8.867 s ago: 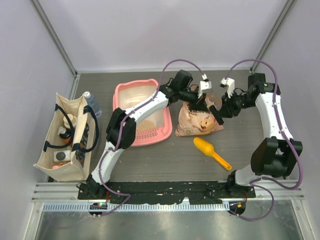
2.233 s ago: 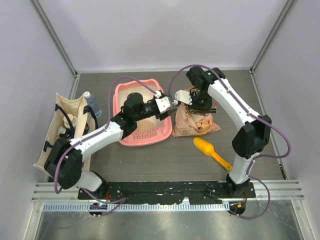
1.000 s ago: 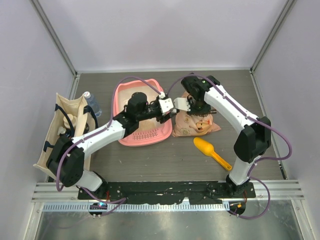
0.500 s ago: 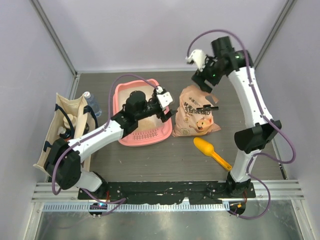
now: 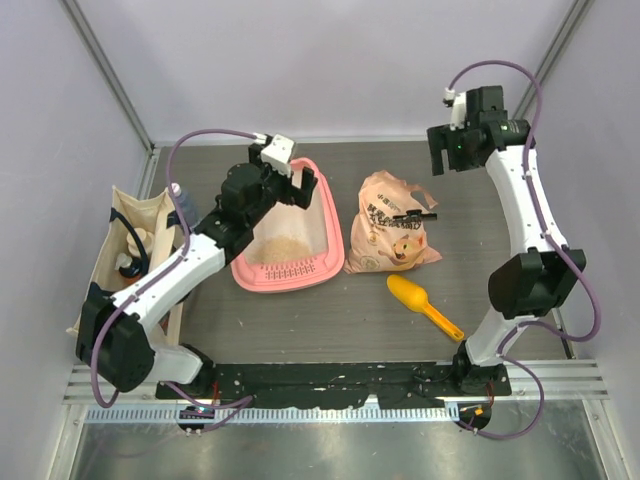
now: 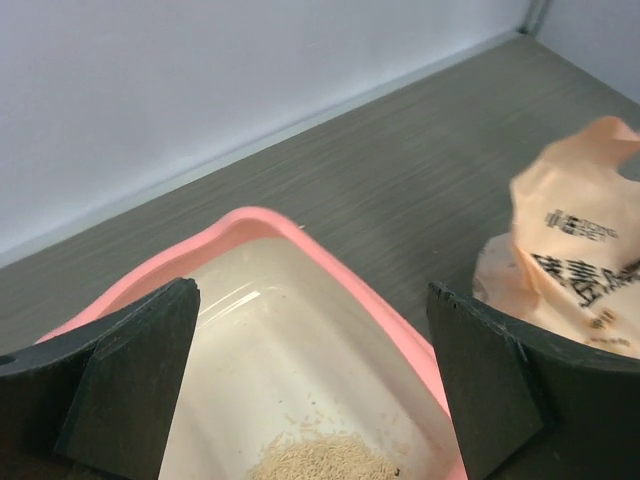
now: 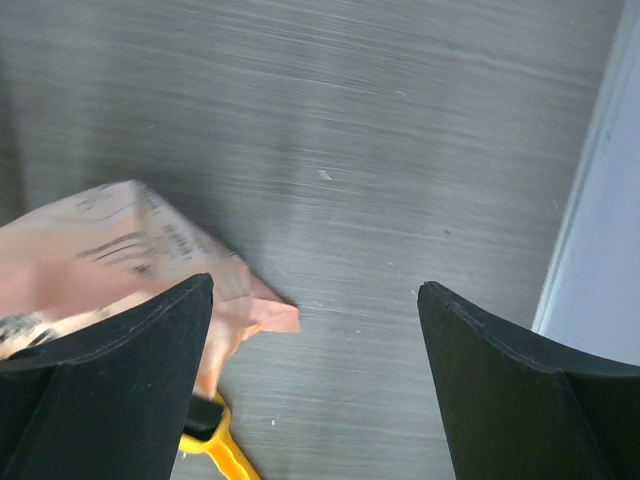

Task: Fill the litter box with clean litter
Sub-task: Reset both arms

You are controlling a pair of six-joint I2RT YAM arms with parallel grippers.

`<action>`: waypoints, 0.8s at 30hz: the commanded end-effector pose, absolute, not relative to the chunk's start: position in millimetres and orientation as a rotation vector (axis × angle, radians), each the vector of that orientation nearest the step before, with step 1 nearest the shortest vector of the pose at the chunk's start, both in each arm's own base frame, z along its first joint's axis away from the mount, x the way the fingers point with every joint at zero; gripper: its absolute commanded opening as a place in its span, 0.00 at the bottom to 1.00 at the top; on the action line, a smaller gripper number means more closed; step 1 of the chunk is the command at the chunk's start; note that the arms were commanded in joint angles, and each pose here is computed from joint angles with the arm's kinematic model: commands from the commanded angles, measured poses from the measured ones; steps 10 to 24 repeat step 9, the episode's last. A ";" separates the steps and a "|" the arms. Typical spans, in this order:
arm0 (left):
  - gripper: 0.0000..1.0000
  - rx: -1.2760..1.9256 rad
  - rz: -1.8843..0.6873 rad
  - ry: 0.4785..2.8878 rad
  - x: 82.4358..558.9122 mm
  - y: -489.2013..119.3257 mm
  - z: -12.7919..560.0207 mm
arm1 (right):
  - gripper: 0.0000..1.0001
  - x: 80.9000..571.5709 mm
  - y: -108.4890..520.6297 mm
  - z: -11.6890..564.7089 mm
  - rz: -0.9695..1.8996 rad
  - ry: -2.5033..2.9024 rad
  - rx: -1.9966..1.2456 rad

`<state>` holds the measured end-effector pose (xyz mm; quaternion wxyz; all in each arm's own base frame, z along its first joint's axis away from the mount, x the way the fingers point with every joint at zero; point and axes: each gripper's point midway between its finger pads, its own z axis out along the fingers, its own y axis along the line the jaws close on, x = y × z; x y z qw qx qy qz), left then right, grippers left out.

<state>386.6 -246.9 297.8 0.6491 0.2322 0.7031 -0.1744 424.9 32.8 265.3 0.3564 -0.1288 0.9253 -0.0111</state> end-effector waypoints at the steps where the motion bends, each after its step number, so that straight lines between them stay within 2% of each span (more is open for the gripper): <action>1: 1.00 0.291 -0.295 1.607 403.7 -211.3 318.3 | 0.91 458.6 -15.7 287.3 -0.125 2.258 0.079; 4: 1.00 0.263 -0.210 1.591 414.9 -200.1 326.9 | 0.90 474.2 -45.8 297.3 -0.144 2.218 0.189; 9: 1.00 0.134 -0.112 1.685 436.8 -173.1 321.4 | 0.88 500.6 -47.7 326.6 -0.129 2.121 0.188; 24: 1.00 0.134 -0.112 1.685 436.8 -173.1 321.4 | 0.88 500.6 -47.7 326.6 -0.129 2.121 0.188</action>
